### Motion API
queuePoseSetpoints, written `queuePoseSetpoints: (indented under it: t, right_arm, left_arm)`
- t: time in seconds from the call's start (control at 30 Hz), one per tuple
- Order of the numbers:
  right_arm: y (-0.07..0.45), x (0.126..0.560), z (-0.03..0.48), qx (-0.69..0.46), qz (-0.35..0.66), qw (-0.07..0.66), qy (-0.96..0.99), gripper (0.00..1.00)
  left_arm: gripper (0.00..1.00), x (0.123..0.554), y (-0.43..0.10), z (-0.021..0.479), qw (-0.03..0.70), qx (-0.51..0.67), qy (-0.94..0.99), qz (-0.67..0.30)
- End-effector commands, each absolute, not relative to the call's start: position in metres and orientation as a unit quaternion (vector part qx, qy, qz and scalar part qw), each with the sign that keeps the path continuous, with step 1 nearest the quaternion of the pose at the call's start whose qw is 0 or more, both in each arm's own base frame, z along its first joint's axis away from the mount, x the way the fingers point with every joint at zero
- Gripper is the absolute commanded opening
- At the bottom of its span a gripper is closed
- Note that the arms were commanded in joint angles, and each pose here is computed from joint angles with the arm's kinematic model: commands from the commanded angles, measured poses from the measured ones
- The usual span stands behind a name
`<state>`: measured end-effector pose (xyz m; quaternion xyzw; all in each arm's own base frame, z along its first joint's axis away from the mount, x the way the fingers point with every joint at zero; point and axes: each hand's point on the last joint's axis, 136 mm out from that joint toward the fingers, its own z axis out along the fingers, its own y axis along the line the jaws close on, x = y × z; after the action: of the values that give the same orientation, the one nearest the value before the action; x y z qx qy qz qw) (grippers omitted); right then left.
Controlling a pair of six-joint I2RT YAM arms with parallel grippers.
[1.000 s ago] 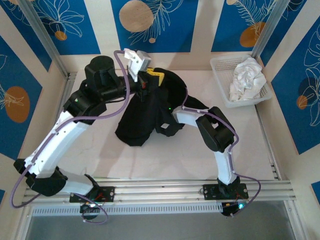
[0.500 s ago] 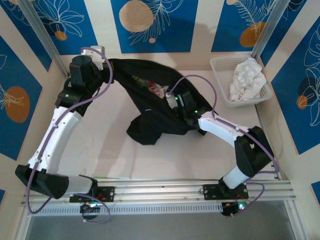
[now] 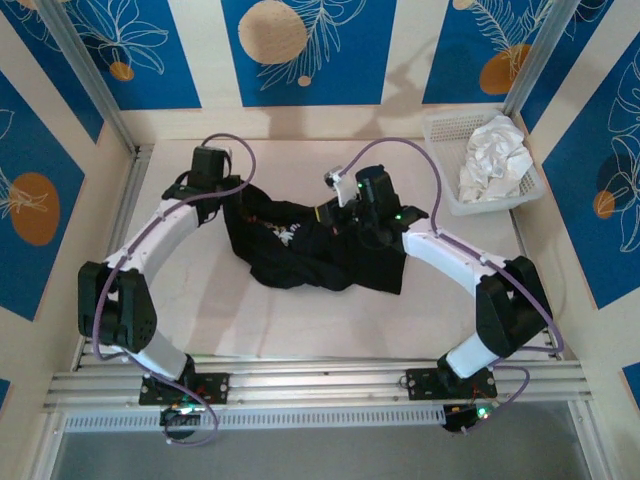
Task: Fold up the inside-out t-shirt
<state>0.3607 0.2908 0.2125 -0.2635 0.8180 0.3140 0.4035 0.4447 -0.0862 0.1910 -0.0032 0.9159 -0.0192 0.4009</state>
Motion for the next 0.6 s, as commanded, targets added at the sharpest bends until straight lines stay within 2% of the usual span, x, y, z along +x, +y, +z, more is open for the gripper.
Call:
queuePoseSetpoints:
  t: [0.0,0.27,0.37,0.4,0.47,0.5,0.57]
  right_arm:
    - [0.286,0.365,0.288,-0.254,0.356,0.474,0.764,0.00]
    - [0.270,0.361,0.288,-0.240,0.375,0.463,0.766,0.00]
    - [0.268,0.363,0.262,-0.241,0.337,0.432,0.801,0.00]
    - [0.272,0.361,0.248,-0.248,0.324,0.418,0.812,0.07]
    - [0.277,0.357,0.216,-0.255,0.289,0.390,0.836,0.33]
    - [0.279,0.355,0.205,-0.260,0.277,0.379,0.844,0.42]
    - [0.282,0.352,0.181,-0.265,0.254,0.354,0.861,0.56]
  left_arm:
    - [0.00,0.454,-0.077,0.179,0.415,-0.042,0.909,-0.031]
    - [0.00,0.442,-0.077,0.129,0.370,-0.037,0.928,-0.027]
    - [0.00,0.436,-0.085,0.118,0.360,-0.033,0.931,-0.052]
    - [0.00,0.435,-0.086,0.117,0.360,-0.034,0.930,-0.059]
    - [0.00,0.433,-0.090,0.118,0.362,-0.034,0.929,-0.070]
    - [0.00,0.433,-0.090,0.119,0.364,-0.034,0.928,-0.073]
    - [0.00,0.433,-0.092,0.122,0.365,-0.033,0.927,-0.079]
